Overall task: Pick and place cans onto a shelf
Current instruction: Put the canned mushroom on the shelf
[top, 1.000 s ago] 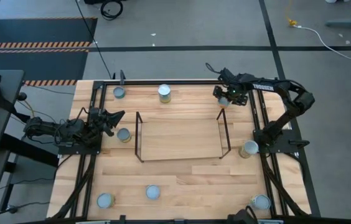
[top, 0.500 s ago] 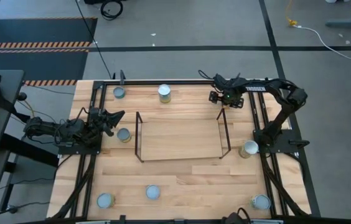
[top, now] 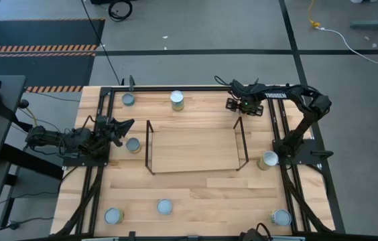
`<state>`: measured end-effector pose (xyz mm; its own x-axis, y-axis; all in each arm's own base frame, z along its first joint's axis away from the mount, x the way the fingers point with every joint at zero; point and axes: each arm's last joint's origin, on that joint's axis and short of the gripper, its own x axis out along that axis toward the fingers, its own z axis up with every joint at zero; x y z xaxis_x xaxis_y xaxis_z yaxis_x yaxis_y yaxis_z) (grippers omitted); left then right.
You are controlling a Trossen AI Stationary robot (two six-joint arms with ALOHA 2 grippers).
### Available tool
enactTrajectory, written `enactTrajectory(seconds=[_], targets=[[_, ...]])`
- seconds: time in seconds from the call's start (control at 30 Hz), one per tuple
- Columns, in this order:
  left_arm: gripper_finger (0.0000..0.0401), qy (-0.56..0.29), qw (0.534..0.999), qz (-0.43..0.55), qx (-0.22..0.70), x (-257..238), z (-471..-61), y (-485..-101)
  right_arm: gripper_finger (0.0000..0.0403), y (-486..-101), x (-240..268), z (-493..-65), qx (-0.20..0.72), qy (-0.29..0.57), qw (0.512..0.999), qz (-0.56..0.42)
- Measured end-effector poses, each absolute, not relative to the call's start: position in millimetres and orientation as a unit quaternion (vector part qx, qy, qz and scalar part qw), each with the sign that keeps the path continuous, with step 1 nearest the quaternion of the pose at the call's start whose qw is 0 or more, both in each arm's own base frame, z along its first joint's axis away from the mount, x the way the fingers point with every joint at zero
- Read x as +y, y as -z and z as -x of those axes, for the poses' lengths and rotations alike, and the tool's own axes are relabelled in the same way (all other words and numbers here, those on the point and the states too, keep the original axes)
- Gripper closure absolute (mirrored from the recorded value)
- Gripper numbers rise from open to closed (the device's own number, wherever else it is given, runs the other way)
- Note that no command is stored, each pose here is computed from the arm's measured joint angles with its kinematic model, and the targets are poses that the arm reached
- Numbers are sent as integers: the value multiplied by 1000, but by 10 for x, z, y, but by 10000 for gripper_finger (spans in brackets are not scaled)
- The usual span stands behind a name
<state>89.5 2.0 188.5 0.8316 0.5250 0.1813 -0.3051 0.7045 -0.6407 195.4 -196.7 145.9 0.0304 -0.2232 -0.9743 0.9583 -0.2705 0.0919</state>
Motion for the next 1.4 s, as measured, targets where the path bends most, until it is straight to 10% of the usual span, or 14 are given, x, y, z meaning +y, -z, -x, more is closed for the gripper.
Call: enactTrajectory(seconds=[0.53,1.4], targets=[[376,-230,906,308,-177,20,-896,-1882,258,-1616,-2136,-1988,328,616,524,-489],[376,-231,907,306,-174,19,-897,-1875,256,-2159,-2061,-2054,228,596,615,-464]])
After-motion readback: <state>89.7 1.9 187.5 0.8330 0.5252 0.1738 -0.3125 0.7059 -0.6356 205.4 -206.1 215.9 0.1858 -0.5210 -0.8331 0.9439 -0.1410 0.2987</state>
